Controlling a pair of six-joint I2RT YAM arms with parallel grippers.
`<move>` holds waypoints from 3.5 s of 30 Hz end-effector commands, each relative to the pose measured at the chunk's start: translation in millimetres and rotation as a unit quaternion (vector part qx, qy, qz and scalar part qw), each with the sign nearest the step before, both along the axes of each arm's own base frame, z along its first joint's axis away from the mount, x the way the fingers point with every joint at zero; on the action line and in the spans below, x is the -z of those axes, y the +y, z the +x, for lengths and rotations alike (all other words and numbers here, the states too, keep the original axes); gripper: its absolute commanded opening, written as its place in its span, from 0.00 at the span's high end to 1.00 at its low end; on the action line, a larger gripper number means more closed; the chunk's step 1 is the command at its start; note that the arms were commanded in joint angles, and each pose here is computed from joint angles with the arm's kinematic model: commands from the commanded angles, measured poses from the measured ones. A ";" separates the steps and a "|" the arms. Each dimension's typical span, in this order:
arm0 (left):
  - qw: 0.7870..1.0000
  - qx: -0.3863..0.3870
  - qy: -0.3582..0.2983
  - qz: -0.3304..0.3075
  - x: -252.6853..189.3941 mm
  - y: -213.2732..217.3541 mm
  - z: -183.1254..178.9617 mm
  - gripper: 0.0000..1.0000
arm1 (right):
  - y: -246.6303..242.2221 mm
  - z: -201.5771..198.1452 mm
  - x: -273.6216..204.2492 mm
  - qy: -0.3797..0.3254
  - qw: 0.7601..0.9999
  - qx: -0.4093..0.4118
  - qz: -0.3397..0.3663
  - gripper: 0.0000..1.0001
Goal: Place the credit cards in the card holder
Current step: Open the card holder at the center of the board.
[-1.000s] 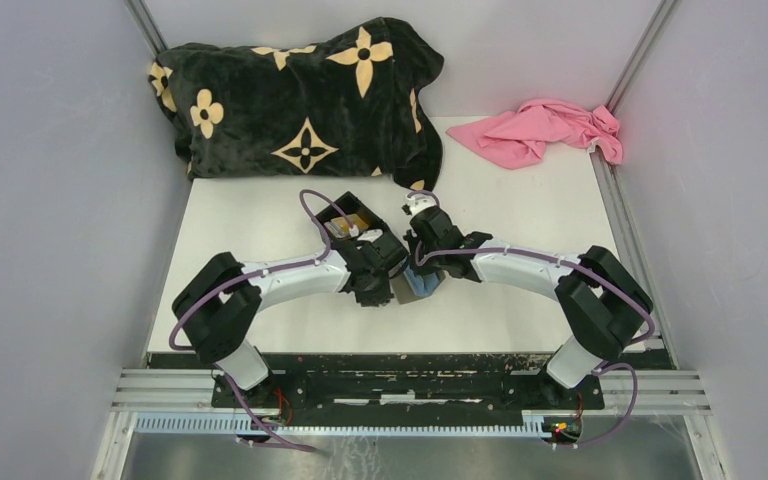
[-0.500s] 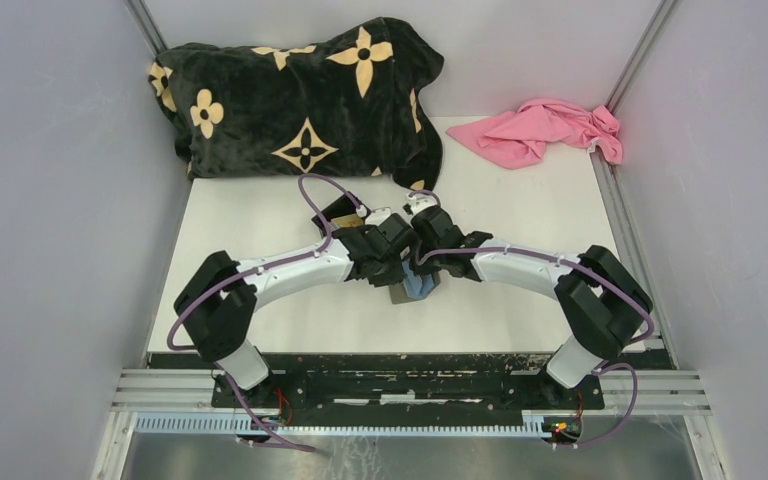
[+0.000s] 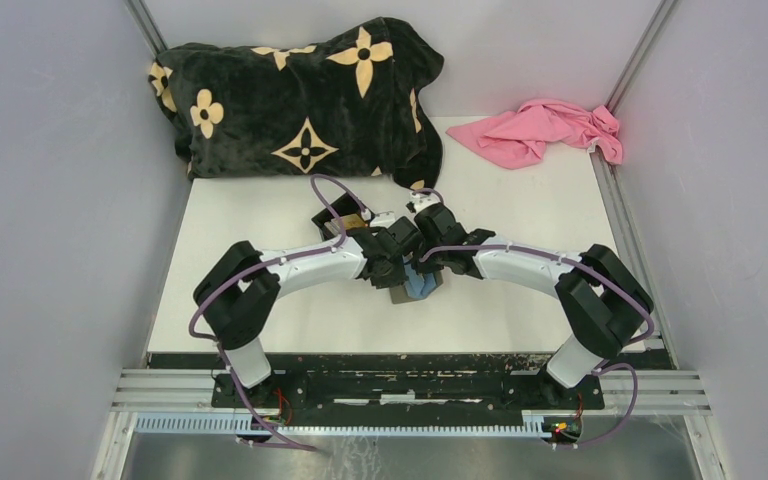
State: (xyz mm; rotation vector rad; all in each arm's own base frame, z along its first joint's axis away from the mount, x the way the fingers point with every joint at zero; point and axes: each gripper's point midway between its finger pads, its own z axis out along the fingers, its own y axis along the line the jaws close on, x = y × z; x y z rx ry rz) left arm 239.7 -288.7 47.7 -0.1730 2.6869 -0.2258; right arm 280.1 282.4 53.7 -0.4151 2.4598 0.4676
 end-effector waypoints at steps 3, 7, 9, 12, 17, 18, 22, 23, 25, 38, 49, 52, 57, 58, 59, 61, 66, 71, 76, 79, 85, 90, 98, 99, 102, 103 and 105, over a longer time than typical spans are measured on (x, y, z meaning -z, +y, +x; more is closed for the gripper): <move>0.999 -0.017 -0.035 -0.019 -1.6 -16.6 19.6 0.76 | 14.1 -11.2 -5.0 0.000 1.000 -0.022 -0.008 0.99; 0.999 -0.020 -0.026 -0.007 9.4 -11.7 16.3 0.76 | 13.2 -10.9 -7.2 -0.002 1.000 -0.019 -0.007 0.99; 1.000 -0.022 -0.020 -0.002 15.3 -9.4 13.9 0.76 | 12.8 -10.7 -8.7 -0.003 1.000 -0.018 -0.007 0.99; 1.000 -0.023 -0.010 0.005 24.4 -6.0 9.8 0.77 | 12.5 -9.4 -13.8 -0.008 1.000 -0.014 -0.004 0.99; 0.999 -0.029 0.002 0.013 34.4 0.2 3.5 0.77 | 12.5 -8.5 -19.7 -0.011 1.000 -0.011 -0.002 0.99; 0.999 -0.030 0.003 0.014 35.2 1.2 2.5 0.76 | 12.8 -8.3 -21.2 -0.012 1.000 -0.011 -0.001 0.99; 0.999 -0.033 0.008 0.017 39.1 5.4 -1.1 0.77 | 13.3 -8.1 -25.6 -0.013 1.000 -0.009 0.002 0.99; 0.999 -0.034 0.009 0.019 40.3 6.7 -2.2 0.77 | 13.3 -8.1 -27.0 -0.013 1.000 -0.010 0.003 0.99; 0.999 -0.035 0.010 0.018 40.9 7.3 -2.8 0.77 | 14.1 -7.5 -29.9 -0.015 1.000 -0.010 0.004 0.99; 0.999 -0.038 0.012 0.017 43.2 8.3 -4.2 0.77 | 11.6 -7.6 -39.7 -0.021 1.000 -0.003 0.009 0.99; 0.999 -0.046 0.017 0.013 47.0 9.3 -7.3 0.77 | 12.7 -8.0 -41.8 -0.020 1.000 0.000 0.016 0.99; 0.999 -0.049 0.018 0.012 47.7 9.8 -7.6 0.77 | 12.0 -8.2 -43.5 -0.022 1.000 0.001 0.016 0.98; 0.998 -0.057 0.022 0.014 50.5 12.8 -10.0 0.77 | 11.3 -8.6 -45.0 -0.022 1.000 0.005 0.020 0.98; 0.998 -0.058 0.022 0.014 50.8 13.1 -10.1 0.77 | 11.3 -8.3 -45.1 -0.022 1.000 0.006 0.020 0.98; 0.998 -0.059 0.022 0.015 51.3 13.9 -10.4 0.77 | 10.9 -8.8 -44.9 -0.021 1.000 0.006 0.021 0.98; 0.998 -0.061 0.023 0.015 52.3 15.0 -11.7 0.77 | 11.2 -9.1 -45.5 -0.020 1.000 0.007 0.022 0.97; 0.997 -0.065 0.025 0.017 53.4 16.6 -12.4 0.77 | 12.9 -10.4 -48.0 -0.018 0.999 0.009 0.032 0.97; 0.997 -0.068 0.028 0.019 55.5 19.4 -14.9 0.77 | 14.4 -10.8 -51.3 -0.017 0.999 0.012 0.040 0.96; 0.997 -0.069 0.030 0.018 56.0 20.2 -16.4 0.77 | 15.5 -11.8 -52.4 -0.014 0.999 0.015 0.046 0.96; 0.997 -0.069 0.030 0.019 56.8 21.3 -17.0 0.78 | 15.6 -12.8 -53.3 -0.012 0.999 0.017 0.049 0.95; 0.997 -0.069 0.032 0.021 57.9 22.3 -18.1 0.78 | 13.4 -14.7 -54.2 -0.011 0.998 0.021 0.051 0.93; 0.997 -0.069 0.033 0.020 58.8 22.4 -18.6 0.78 | 11.3 -16.4 -54.6 -0.010 0.998 0.023 0.050 0.92; 0.997 -0.068 0.032 0.019 58.4 21.3 -17.7 0.78 | 10.4 -18.3 -54.3 -0.007 0.998 0.023 0.050 0.90; 0.997 -0.068 0.032 0.019 58.2 21.0 -17.7 0.77 | 9.8 -18.1 -54.8 -0.008 0.998 0.023 0.050 0.89; 0.997 -0.067 0.032 0.021 58.7 20.9 -17.7 0.78 | 9.0 -18.1 -56.6 -0.010 0.998 0.024 0.050 0.88; 0.997 -0.067 0.032 0.020 58.7 20.8 -17.6 0.78 | 8.8 -18.0 -56.7 -0.011 0.998 0.023 0.049 0.88; 0.997 -0.066 0.033 0.021 58.7 20.7 -17.6 0.77 | 8.6 -18.3 -56.3 -0.010 0.999 0.023 0.048 0.88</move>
